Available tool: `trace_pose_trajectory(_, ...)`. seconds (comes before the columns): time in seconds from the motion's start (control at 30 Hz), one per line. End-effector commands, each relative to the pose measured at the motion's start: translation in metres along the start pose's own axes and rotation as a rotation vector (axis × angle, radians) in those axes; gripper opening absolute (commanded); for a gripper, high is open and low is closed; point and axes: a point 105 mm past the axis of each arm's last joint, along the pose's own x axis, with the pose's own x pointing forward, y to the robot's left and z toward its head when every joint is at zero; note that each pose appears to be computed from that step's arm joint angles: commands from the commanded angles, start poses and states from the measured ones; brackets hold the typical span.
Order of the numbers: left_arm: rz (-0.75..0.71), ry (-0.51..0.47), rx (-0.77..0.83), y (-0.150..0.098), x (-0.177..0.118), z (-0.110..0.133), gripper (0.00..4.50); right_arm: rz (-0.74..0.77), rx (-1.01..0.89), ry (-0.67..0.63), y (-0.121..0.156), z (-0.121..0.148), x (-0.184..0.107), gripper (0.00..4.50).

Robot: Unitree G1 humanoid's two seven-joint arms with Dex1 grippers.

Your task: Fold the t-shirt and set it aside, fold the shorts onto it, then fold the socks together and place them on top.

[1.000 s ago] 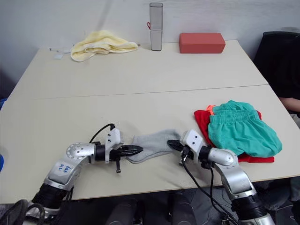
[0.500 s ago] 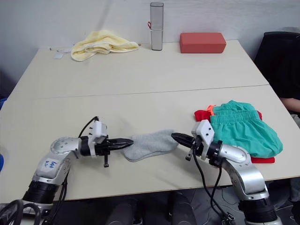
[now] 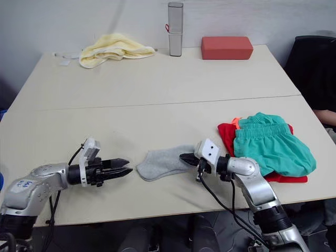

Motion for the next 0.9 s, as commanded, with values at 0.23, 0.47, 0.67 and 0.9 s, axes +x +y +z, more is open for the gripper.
trace_pose_trajectory(0.23,0.046,0.052,-0.296,-0.015,0.017,-0.004,2.74,-0.002,-0.120,-0.065,-0.002,0.014,0.009,0.00)
trace_pose_trajectory(0.47,0.015,0.073,-0.316,-0.026,0.036,-0.007,2.74,0.014,-0.126,-0.085,-0.001,0.017,0.013,0.00)
trace_pose_trajectory(0.67,0.075,0.061,-0.323,-0.020,0.040,-0.007,4.12,-0.007,-0.099,-0.044,-0.002,0.006,0.016,0.00)
trace_pose_trajectory(0.9,0.020,0.106,-0.344,-0.028,0.045,-0.013,4.39,0.009,-0.088,-0.033,0.003,0.003,0.016,0.00)
